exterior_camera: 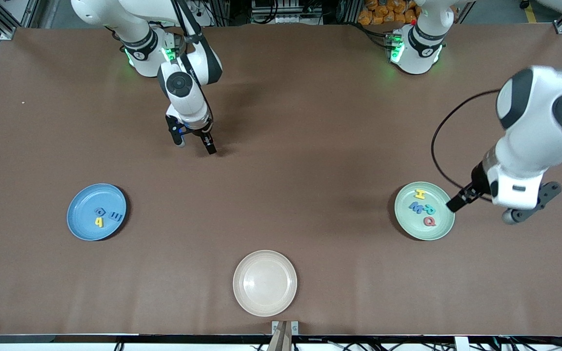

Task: Sort upper and lower case letters into plates
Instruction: 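Release the H in the green plate while the right gripper grasps pink letter, then carry the pink letter to the blue plate while the left gripper withdraws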

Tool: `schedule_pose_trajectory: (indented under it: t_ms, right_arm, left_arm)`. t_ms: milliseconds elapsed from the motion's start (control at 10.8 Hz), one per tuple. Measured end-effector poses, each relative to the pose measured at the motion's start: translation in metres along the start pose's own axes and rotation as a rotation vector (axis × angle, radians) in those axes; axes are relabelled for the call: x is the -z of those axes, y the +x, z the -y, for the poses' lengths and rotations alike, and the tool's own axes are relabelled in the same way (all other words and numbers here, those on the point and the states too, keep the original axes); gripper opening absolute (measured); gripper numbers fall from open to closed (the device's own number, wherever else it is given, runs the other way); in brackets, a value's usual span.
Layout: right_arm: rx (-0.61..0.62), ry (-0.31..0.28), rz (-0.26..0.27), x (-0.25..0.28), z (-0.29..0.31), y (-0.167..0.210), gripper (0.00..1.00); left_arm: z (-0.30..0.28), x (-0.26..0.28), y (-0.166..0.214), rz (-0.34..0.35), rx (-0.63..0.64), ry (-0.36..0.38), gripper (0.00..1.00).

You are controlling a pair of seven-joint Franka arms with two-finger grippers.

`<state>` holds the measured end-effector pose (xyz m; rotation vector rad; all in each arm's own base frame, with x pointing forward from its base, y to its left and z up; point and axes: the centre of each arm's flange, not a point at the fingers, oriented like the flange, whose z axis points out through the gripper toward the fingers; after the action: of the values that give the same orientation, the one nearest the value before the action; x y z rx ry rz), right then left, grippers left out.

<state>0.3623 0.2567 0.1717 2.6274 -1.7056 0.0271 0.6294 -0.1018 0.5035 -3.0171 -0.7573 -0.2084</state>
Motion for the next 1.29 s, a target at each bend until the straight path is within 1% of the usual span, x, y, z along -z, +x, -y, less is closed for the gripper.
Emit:
schedule_pose_trajectory:
  t_ms: [92,184,369,461,553,645,738,830,922,1014,1106,1291]
  right_arm:
    - [0.001,0.001,-0.001,-0.001,-0.001,0.000,0.78]
    - [0.002,0.015,-0.003,-0.001,-0.001,0.001,0.63]
    - [0.001,0.043,-0.002,0.002,0.000,0.002,0.34]
    - [0.001,0.048,0.001,0.005,0.000,0.001,0.27]
    - [0.006,0.047,0.000,0.004,-0.001,0.002,0.27]
    - [0.023,0.051,0.000,0.004,0.000,0.004,0.27]
    - [0.052,0.066,-0.002,0.007,0.005,0.014,0.27]
    - [0.083,0.096,-0.004,0.014,0.019,0.037,0.27]
    - [0.114,0.130,-0.008,0.027,0.040,0.070,0.27]
    - [0.151,0.146,-0.008,0.043,0.061,0.105,0.27]
    - [0.200,0.149,0.000,0.062,0.082,0.144,0.27]
    - [0.303,0.147,0.008,0.105,0.110,0.227,0.27]
  left_arm:
    - [0.008,0.025,-0.005,-0.013,-0.060,0.015,1.00]
    - [0.020,0.043,-0.009,-0.014,-0.103,0.036,1.00]
    - [0.051,0.065,-0.008,0.023,-0.156,0.088,1.00]
    - [0.064,0.073,-0.008,0.048,-0.181,0.111,1.00]
    - [0.073,0.084,-0.009,0.058,-0.225,0.118,1.00]
    - [0.078,0.095,-0.009,0.059,-0.277,0.098,1.00]
    - [0.084,0.106,-0.008,0.063,-0.307,0.059,1.00]
    - [0.095,0.114,-0.006,0.068,-0.311,0.032,1.00]
    - [0.105,0.119,-0.003,0.069,-0.307,0.022,1.00]
    - [0.110,0.121,-0.002,0.072,-0.306,0.021,1.00]
    - [0.112,0.123,-0.003,0.076,-0.308,0.023,1.00]
    - [0.114,0.130,-0.005,0.070,-0.360,0.022,1.00]
